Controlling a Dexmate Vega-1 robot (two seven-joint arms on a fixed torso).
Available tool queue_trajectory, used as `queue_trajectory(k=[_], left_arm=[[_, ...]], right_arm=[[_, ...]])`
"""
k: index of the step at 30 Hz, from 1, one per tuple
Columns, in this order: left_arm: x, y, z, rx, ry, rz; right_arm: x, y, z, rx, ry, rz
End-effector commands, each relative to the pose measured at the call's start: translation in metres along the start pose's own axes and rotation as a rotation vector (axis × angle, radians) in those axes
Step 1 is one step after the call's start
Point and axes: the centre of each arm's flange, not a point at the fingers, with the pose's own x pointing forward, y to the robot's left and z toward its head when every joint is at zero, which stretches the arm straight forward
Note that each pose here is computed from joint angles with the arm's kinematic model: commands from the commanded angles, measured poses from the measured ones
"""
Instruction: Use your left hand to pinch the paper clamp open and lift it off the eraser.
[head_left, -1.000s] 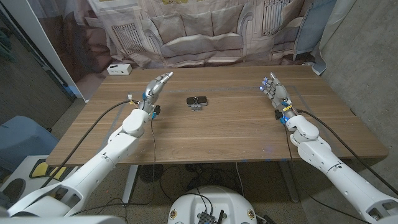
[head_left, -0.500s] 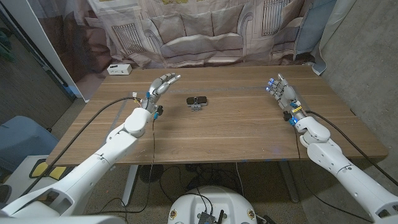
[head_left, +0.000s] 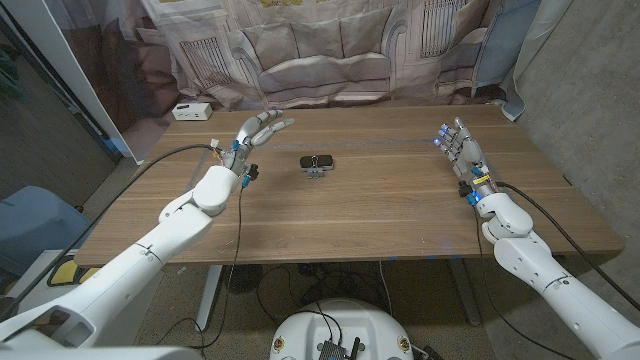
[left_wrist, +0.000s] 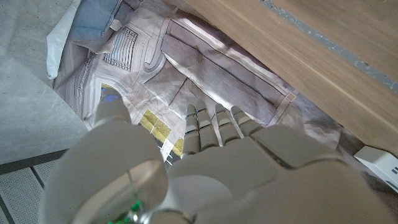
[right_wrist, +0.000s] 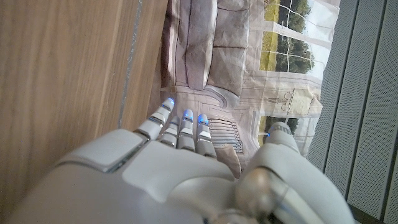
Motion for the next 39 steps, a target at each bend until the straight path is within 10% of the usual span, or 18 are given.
queue_trajectory(k=[1, 39], left_arm=[[0.002, 0.012, 0.009, 0.091, -0.027, -0.007], [0.031, 0.032, 0.069, 0.603, 0.104, -0.207]], right_arm=[[-0.006, 0.015, 0.008, -0.016, -0.038, -0.026], [-0.027, 0.030, 0.007, -0.012, -0.053, -0.057]])
